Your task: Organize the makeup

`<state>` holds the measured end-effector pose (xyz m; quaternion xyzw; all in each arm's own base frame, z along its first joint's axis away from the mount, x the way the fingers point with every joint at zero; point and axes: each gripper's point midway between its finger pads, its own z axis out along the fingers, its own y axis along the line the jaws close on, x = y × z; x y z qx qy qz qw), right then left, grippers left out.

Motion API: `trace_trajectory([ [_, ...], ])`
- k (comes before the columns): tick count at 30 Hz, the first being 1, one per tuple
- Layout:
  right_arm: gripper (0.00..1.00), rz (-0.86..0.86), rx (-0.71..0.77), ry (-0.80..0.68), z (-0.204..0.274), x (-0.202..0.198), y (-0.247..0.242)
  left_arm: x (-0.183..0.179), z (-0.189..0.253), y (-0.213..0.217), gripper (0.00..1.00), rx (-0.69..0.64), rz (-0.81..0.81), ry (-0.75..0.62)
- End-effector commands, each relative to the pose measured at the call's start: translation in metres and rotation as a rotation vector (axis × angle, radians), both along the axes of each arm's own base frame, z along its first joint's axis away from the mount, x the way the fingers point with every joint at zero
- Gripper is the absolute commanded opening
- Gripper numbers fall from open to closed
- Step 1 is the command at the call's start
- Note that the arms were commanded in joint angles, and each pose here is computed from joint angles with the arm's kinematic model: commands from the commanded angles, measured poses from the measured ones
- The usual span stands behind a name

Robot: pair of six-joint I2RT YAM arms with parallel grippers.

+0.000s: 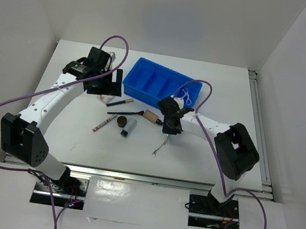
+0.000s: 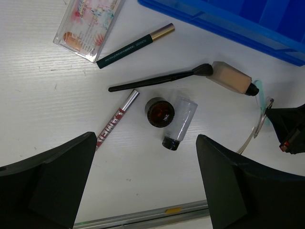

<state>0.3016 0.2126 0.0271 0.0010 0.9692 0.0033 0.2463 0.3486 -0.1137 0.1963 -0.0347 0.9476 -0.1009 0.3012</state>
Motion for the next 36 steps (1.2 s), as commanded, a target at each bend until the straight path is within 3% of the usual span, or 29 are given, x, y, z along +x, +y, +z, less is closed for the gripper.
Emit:
trace_trajectory([
  [1, 0.01, -0.02, 0.033, -0.093, 0.039, 0.015, 0.003, 0.0, -0.002, -0.001, 1.0, 0.005, -0.004, 0.001],
  [13, 0.0, -0.009, 0.086, -0.264, 0.125, 0.037, 0.007, 0.001, -0.001, -0.006, 1.0, -0.002, -0.019, 0.003],
  [21, 0.0, -0.056, -0.004, -0.385, 0.163, 0.117, -0.026, 0.003, 0.002, -0.007, 1.0, -0.002, -0.019, 0.002],
  [26, 0.0, -0.049, -0.007, -0.38, 0.164, 0.134, -0.045, 0.004, 0.002, -0.005, 1.0, 0.011, -0.02, -0.002],
  [28, 0.07, -0.012, 0.009, -0.348, 0.152, 0.121, -0.044, 0.004, 0.002, -0.005, 1.0, 0.011, -0.02, -0.002],
  [29, 0.15, 0.003, 0.029, -0.344, 0.149, 0.115, -0.042, 0.002, -0.001, -0.004, 1.0, 0.014, -0.02, 0.007],
  [30, 0.29, 0.016, 0.044, -0.335, 0.145, 0.107, -0.042, 0.002, -0.001, -0.004, 1.0, 0.014, -0.02, 0.007],
  [32, 0.44, 0.042, 0.095, -0.316, 0.133, 0.084, -0.042, 0.0, -0.006, -0.004, 1.0, 0.017, -0.02, 0.019],
  [34, 0.52, 0.059, 0.124, -0.319, 0.121, 0.066, -0.046, -0.003, -0.012, -0.003, 1.0, 0.019, -0.02, 0.028],
  [36, 0.52, 0.081, 0.149, -0.302, 0.112, 0.055, -0.044, -0.003, -0.014, -0.003, 1.0, 0.014, -0.013, 0.029],
])
